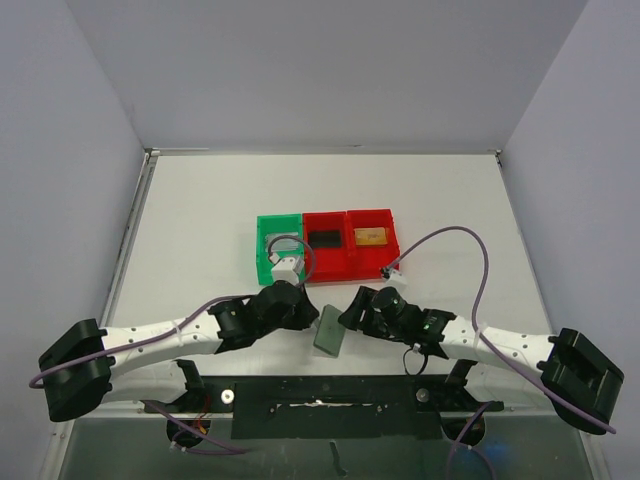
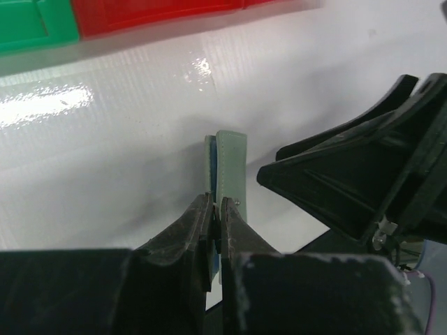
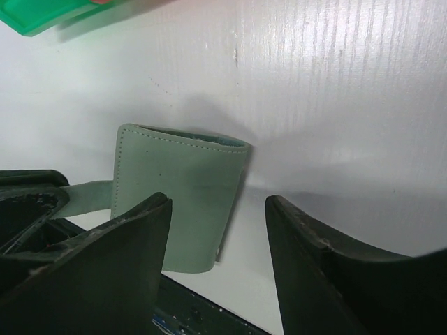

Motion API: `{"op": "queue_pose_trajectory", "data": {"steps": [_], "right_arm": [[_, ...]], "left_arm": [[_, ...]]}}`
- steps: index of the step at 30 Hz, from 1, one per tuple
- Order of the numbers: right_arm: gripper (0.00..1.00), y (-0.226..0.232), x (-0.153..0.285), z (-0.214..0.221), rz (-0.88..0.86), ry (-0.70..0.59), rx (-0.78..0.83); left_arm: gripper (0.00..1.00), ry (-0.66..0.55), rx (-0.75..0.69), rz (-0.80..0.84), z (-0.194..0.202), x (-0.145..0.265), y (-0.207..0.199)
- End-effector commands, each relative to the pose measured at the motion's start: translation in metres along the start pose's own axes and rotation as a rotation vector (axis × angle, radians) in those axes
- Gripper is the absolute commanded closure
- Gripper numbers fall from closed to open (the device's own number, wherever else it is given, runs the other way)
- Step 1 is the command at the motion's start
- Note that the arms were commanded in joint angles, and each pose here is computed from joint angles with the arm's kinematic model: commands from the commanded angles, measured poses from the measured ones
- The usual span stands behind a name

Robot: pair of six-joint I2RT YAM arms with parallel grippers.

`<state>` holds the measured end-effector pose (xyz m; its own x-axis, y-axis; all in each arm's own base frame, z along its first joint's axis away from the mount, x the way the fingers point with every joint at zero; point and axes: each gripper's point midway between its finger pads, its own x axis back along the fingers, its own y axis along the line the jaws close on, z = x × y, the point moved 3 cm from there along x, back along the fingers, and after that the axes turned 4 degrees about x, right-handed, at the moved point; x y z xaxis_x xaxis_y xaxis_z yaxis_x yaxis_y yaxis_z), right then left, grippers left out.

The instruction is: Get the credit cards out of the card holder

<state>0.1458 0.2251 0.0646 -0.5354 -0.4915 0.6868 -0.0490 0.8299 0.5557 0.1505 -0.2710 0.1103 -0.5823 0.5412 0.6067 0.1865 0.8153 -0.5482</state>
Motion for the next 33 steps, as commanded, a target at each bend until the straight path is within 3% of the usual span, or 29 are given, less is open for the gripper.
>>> {"op": "queue_pose_trajectory", "data": {"steps": [1,15,24,29,33], "right_arm": [[0.44,0.019,-0.001,-0.008,-0.06,-0.01,0.005],[0.47,0.026,-0.01,-0.028,-0.024,-0.085,-0.014],[0.4,0.0,0.016,-0.037,0.076,-0.147,-0.044],[0.39,0.003,0.023,-0.041,0.02,-0.174,-0.065],[0.39,0.017,0.024,-0.042,-0.062,-0.17,-0.069]], "left_arm": [[1.0,-0.079,0.009,0.171,-0.028,0.01,-0.043],[1.0,-0.094,-0.028,0.279,-0.047,0.024,-0.081],[1.0,-0.1,-0.045,0.112,-0.027,0.005,-0.032],[1.0,-0.124,-0.013,0.093,-0.027,0.008,-0.022],[1.0,-0.145,-0.015,-0.016,-0.032,0.012,0.001]]}}
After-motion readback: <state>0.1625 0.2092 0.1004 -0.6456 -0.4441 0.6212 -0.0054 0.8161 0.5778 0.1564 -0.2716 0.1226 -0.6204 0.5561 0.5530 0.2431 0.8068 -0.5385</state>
